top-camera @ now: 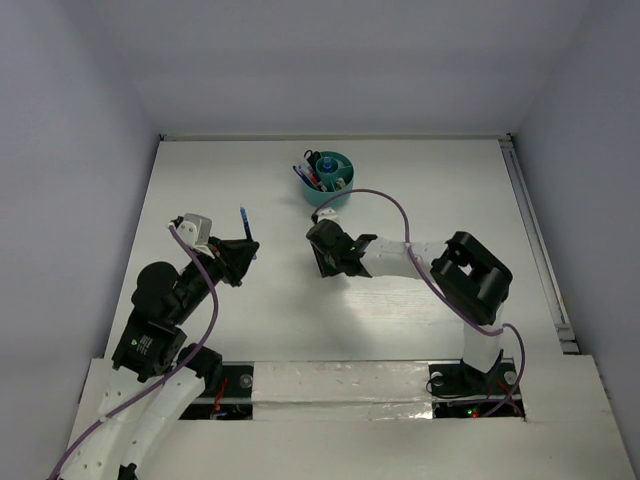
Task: Sort the stationery into containers
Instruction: Close the pen cap on the pen.
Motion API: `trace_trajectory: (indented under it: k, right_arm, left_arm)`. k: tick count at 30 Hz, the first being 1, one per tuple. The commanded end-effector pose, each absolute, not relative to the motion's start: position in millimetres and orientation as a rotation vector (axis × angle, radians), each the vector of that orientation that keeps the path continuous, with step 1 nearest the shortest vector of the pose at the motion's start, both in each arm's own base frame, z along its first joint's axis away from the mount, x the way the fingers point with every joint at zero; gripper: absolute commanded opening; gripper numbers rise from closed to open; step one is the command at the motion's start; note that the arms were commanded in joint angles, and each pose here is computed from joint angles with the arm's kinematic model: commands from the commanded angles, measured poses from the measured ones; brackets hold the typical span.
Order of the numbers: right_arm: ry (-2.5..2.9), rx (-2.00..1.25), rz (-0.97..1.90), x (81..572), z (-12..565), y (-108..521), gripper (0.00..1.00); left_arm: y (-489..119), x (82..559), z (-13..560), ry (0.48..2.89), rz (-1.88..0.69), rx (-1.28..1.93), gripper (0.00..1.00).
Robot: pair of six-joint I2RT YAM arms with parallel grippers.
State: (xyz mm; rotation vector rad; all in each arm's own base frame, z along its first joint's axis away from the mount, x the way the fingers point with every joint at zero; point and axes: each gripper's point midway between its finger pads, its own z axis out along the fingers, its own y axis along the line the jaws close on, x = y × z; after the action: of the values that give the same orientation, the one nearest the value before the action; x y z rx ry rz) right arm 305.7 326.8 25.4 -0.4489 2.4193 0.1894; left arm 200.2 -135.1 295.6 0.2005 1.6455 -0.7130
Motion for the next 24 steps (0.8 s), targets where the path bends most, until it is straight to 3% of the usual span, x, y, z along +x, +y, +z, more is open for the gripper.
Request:
trace_trajectory:
  k: [1,5,8,12,19,24]
  right_arm:
    - [2.522,-0.464,-0.057,291,-6,286,0.42]
    - [2.534,-0.466,-0.099,290,-11,281,0.43]
    - [2.551,-0.481,-0.115,289,-16,280,0.34]
    - [2.568,-0.498,-0.137,282,-23,276,0.00]
    - [2.463,-0.448,0.076,288,12,298,0.00]
    - [2.182,-0.349,0.443,294,106,325,0.00]
  left_arm:
    - [-139,200,308,1.580,-0.739,0.222,0.00]
    - [-140,200,309,1.578,-0.741,0.224,0.00]
    - [-140,201,308,1.582,-0.740,0.223,0.00]
    - [-141,201,307,1.589,-0.744,0.223,0.00]
    - [-161,199,303,1.610,-0.878,0.250,0.00]
    - [-176,197,296,1.628,-0.980,0.266,0.00]
